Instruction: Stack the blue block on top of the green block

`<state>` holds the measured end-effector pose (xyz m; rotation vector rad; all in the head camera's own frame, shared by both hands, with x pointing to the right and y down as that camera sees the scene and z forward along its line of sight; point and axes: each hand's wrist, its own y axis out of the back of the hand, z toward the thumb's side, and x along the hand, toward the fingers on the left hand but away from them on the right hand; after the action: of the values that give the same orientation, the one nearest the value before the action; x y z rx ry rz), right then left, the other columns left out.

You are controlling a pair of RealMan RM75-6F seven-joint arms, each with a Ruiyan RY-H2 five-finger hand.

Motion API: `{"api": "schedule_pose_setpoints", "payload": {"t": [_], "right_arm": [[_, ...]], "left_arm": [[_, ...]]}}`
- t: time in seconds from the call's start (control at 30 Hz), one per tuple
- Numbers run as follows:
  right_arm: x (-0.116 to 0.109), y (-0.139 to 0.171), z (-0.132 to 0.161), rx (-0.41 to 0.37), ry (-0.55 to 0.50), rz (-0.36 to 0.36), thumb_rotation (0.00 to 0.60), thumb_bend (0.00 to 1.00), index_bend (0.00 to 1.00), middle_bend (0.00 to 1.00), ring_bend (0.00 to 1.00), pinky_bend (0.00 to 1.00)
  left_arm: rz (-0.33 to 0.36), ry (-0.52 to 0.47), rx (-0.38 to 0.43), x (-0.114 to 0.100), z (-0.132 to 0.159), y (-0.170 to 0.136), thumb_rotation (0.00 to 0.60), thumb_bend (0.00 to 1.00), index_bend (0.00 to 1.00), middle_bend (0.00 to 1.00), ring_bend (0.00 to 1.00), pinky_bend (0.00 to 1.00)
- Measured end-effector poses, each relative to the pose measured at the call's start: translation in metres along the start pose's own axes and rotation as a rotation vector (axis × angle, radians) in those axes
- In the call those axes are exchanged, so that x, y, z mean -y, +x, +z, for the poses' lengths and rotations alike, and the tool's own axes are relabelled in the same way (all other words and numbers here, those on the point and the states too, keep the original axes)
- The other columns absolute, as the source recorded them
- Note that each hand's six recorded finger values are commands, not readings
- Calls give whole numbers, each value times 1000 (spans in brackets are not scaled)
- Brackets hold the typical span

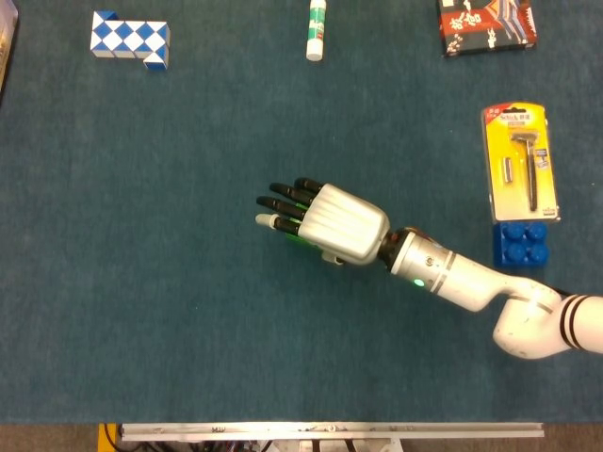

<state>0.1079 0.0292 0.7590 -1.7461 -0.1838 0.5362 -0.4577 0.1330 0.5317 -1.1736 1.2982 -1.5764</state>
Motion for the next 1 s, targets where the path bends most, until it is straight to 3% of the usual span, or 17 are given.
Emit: {"api": "schedule_pose_setpoints", "payload": {"t": [0.53, 1.0], "right_arm": [[7, -18, 12, -15, 0, 14, 600, 0, 191, 140, 113, 260], [11, -22, -3, 26, 46, 15, 600, 0, 191, 140, 109, 259]], "left_arm": [[30, -5, -45, -8, -11, -2, 600, 197, 217, 18, 0, 66], [24, -13, -31, -9, -10, -3, 600, 197, 218, 18, 0, 68]]}}
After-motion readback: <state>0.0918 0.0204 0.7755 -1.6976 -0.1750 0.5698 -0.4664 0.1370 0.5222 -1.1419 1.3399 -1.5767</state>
